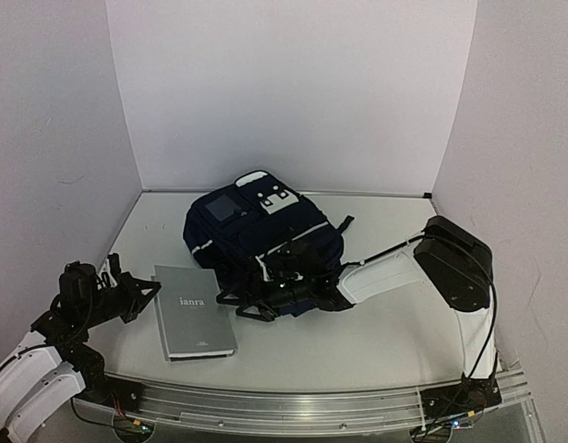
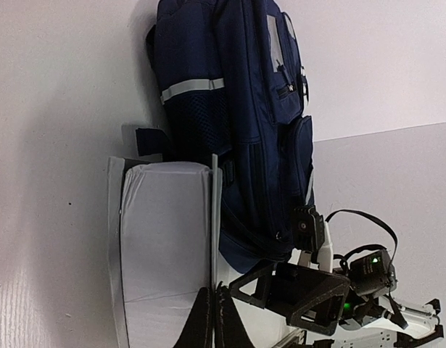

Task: Pack the student bag
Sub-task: Pick up the book from the center of the board.

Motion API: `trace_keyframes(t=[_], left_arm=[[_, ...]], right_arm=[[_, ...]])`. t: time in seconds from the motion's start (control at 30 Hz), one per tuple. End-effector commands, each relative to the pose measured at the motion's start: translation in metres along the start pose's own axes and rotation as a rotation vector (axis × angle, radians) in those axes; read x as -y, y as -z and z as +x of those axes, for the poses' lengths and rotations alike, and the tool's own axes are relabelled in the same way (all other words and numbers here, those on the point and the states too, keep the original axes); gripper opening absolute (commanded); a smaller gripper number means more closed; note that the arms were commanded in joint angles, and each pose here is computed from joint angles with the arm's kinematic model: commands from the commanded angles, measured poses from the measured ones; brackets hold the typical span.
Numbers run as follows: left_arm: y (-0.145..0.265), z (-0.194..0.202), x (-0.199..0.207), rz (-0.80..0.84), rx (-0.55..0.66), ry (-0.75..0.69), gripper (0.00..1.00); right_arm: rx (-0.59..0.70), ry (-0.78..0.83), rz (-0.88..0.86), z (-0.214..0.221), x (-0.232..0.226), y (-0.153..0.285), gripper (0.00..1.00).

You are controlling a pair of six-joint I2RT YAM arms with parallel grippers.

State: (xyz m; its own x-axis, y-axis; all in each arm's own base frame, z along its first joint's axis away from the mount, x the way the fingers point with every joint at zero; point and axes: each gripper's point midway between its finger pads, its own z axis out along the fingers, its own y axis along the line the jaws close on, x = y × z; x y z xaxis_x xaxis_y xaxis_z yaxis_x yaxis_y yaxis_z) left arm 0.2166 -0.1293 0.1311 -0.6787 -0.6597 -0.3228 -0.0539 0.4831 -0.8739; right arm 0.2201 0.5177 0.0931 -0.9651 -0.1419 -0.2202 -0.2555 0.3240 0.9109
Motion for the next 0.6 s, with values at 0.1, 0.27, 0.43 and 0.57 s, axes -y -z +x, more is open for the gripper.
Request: trace_keyframes(t=[0.1,0.27,0.43,0.57], left_arm=[[0.020,-0.013,0.080,0.269,0.021,-0.134,0.00],[0.028,-0.012,0.106,0.370,0.005,-0.174,0.00],[0.032,-0.007,0.123,0.441,-0.036,-0.192,0.00],[0.034,-0.003,0.134,0.504,-0.067,-0.194,0.00]], right_arm=[[0.076,0.114,-0.083,-0.018,-0.023,0.012,0.93],[0.067,0.125,-0.114,-0.017,-0.023,0.009,0.95],[0.061,0.137,-0.154,-0.017,-0.027,0.005,0.94],[0.063,0.173,-0.260,-0.018,-0.057,0.011,0.91]])
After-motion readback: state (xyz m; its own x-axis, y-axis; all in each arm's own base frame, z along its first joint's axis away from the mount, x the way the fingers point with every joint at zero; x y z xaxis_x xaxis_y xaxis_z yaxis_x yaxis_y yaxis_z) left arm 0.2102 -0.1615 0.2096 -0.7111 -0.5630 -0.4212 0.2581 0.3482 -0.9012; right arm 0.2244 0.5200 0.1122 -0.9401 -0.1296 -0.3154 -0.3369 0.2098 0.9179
